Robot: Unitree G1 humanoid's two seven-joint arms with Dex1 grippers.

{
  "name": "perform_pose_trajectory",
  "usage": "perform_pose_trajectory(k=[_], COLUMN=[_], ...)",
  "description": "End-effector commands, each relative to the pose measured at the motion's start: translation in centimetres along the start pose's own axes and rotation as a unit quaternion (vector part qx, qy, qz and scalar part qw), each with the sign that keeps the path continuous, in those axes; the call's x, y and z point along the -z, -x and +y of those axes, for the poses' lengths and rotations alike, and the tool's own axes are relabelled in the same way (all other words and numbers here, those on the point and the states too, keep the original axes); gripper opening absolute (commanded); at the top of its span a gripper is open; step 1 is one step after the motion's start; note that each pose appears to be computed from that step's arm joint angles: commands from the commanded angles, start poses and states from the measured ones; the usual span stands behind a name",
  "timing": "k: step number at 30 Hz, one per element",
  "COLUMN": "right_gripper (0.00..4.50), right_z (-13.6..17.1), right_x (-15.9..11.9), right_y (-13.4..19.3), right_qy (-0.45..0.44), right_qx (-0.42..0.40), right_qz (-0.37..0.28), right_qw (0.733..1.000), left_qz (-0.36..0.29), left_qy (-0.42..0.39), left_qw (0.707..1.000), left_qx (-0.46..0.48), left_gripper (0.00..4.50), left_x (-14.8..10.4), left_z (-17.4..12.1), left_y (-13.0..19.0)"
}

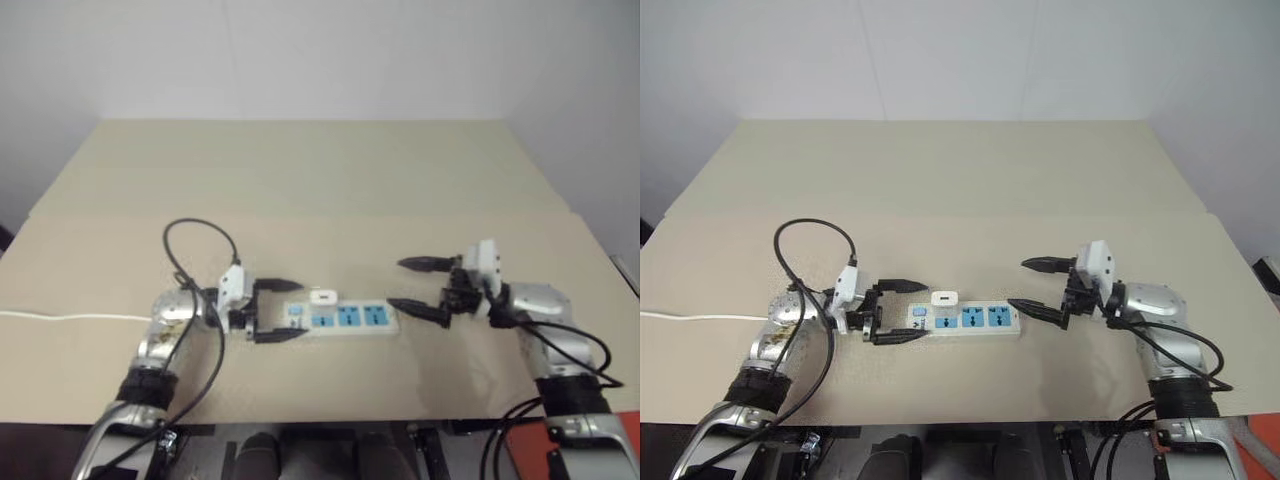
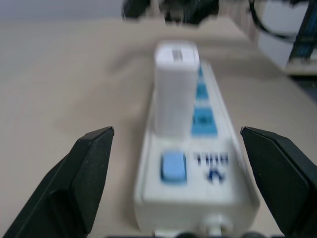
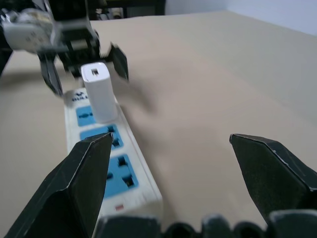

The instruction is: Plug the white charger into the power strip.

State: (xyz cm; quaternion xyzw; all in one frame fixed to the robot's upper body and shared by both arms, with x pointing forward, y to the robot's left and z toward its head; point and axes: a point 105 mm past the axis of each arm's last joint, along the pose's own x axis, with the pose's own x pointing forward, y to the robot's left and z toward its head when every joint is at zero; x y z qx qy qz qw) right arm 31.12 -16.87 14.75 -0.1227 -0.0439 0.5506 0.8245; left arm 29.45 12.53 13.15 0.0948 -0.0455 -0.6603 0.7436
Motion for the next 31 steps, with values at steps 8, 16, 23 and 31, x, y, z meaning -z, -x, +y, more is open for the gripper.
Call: perform_pose_trajectory(k=[8, 16, 23, 31], right_gripper=[4.5, 4.5, 4.5, 4.5], right_z=[-0.5, 0.1, 1.2, 2.2], right_x=[-1.9, -1.7, -2.0, -1.4], right_y=[5.4, 9.4, 9.6, 8.6], right_qy=[0.009, 0.046, 0.037, 0.027], right_qx=[0.013, -0.002, -0.012, -0.027], right_qz=[0.059, 0.158, 0.173, 0.17], right_qw=[0.998, 0.986, 0.984, 0.985], left_qz=[0.163, 0.168, 0.155, 0.146], left_qy=[-0.02, -0.101, -0.071, -0.047], left_qw=[0.986, 0.976, 0.983, 0.985], left_qx=[0.012, -0.099, -0.075, -0.084], left_gripper=[4.46, 4.46, 4.46, 4.46], left_x=[-4.1, -5.0, -3.9, -3.3], left_z=[-1.0, 2.3, 0.9, -0.6], left_y=[10.3, 13.4, 11.9, 11.6])
